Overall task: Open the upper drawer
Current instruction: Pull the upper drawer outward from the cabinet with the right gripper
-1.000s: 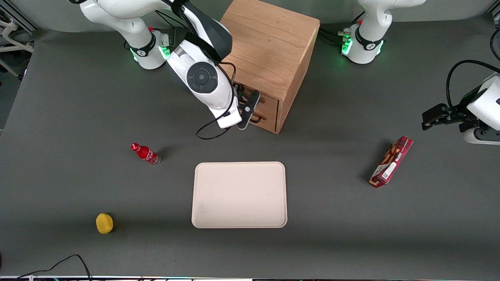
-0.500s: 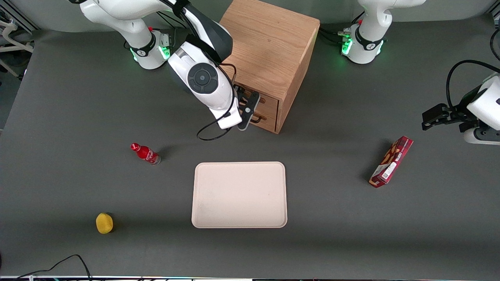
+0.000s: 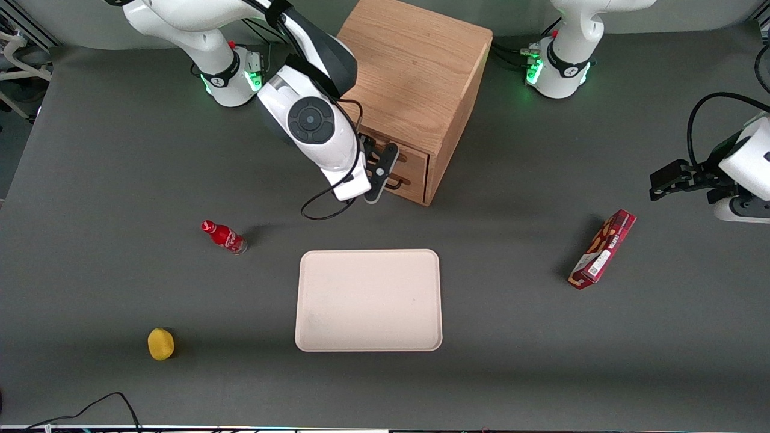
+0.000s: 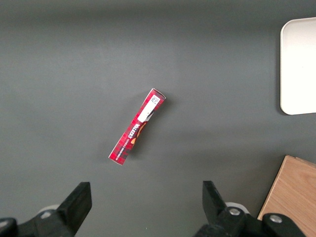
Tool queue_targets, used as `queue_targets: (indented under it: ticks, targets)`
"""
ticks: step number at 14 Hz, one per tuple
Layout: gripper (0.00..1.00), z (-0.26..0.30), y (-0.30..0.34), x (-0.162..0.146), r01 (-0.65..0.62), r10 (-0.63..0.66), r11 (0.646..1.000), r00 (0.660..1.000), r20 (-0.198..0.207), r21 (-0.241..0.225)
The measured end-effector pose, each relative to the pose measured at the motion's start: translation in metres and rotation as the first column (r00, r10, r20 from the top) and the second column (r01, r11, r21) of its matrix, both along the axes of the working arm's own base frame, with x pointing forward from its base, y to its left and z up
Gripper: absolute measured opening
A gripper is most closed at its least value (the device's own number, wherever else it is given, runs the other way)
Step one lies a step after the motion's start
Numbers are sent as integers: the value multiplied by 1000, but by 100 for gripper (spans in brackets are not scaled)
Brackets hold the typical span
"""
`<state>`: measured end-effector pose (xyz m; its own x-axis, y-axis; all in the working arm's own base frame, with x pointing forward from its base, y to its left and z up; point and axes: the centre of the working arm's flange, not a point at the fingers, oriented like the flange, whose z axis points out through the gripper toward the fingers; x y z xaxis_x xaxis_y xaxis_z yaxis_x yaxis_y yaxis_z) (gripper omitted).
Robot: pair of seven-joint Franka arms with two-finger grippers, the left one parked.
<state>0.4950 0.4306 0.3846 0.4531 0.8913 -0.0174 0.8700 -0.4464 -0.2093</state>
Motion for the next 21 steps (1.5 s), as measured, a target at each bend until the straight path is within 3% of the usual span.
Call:
queue_targets:
  ticks: [21]
  targets:
    - [100, 2, -51, 92, 38, -39, 999, 994, 102, 9]
